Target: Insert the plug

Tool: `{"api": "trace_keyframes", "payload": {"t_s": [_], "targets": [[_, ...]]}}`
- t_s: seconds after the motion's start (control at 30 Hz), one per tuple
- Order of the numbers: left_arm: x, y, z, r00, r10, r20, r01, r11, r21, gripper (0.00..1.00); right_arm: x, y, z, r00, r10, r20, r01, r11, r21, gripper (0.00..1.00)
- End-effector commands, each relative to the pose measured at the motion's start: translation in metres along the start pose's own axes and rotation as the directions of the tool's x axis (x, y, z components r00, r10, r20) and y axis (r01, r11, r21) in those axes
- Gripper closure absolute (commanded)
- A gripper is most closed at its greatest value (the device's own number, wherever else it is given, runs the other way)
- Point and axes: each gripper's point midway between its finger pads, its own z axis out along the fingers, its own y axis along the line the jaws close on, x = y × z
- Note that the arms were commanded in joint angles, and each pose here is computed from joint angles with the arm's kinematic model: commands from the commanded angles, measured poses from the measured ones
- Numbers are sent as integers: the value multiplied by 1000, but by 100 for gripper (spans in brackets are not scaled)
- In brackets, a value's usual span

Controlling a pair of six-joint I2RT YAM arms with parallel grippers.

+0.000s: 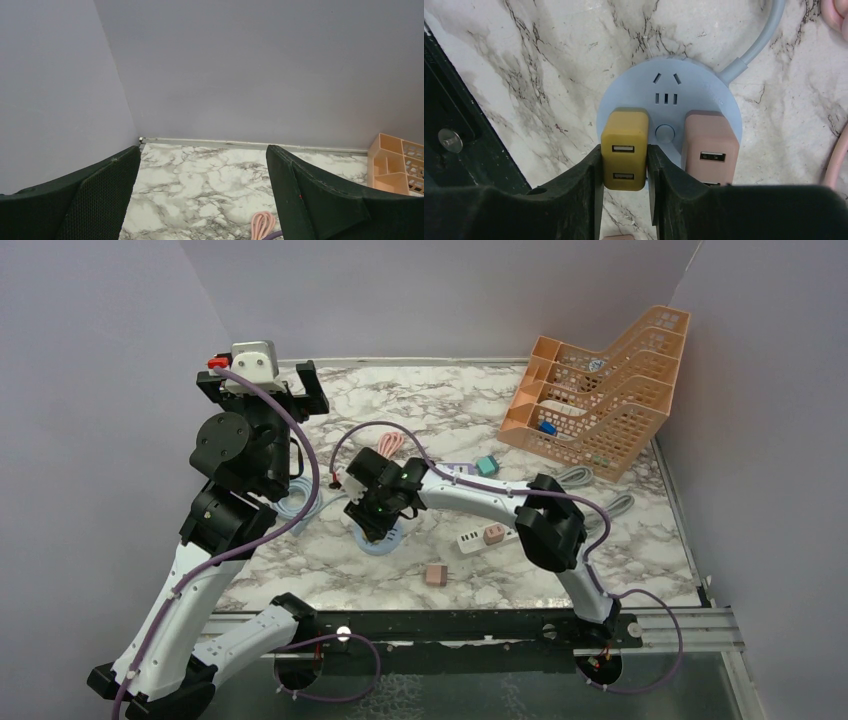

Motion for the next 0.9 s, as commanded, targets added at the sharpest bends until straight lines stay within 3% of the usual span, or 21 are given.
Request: {"api": "trace_keyframes", "payload": {"t_s": [0.0, 0.13, 0.3, 0.67, 0.77, 0.87], "targets": [[-6, 2, -1, 1000, -18, 19, 18, 1000, -10, 1, -2, -2, 14, 998, -60, -10, 60, 995, 79, 69], [-10, 3, 0, 999, -23, 24, 23, 1000, -18, 1, 14, -17, 23, 991, -107, -79, 123, 962, 242, 79], [-11, 3, 0, 999, -25, 28, 25, 1000, -17, 1, 54, -25, 35, 975, -62, -213, 120, 955, 272, 99], [-5, 9, 1, 1000, -8, 3, 8, 998, -56, 1, 175, -1, 72, 871, 27, -490, 5, 998, 64, 99], [-2, 9, 1, 1000, -2, -7, 2, 999, -52, 1, 175, 0, 72, 869, 33, -493, -6, 998, 58, 99], [2, 6, 0, 1000, -4, -17, 3, 999, -39, 1, 145, -4, 64, 904, 25, -427, 16, 996, 91, 99]]}}
